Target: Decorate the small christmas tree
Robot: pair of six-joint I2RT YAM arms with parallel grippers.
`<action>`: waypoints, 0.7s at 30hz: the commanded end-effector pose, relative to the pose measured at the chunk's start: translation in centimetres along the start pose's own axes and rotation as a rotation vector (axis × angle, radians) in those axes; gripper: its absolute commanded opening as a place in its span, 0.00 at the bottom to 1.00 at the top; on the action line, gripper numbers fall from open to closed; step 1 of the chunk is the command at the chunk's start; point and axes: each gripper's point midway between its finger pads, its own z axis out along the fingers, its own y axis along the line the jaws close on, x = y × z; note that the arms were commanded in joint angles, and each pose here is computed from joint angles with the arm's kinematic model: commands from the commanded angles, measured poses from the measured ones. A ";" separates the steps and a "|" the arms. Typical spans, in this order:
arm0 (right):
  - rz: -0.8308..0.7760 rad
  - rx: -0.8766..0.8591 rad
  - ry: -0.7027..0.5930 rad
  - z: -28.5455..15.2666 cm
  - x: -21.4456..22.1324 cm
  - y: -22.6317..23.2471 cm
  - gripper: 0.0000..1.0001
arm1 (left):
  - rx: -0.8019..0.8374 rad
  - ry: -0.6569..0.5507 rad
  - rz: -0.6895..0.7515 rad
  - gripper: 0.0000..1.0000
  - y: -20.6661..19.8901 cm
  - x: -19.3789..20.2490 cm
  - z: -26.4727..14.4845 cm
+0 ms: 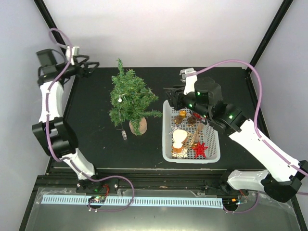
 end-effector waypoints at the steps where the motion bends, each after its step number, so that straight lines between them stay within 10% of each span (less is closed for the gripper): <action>1: 0.043 0.136 0.070 -0.1 3.2 -3.4 0.51 | -0.060 -0.022 -0.128 0.96 0.0 -0.1 -3.9; 21: 0.447 0.389 0.502 0.1 23.3 -15.9 0.61 | -0.045 -0.007 -0.185 0.99 -13.4 7.3 -9.0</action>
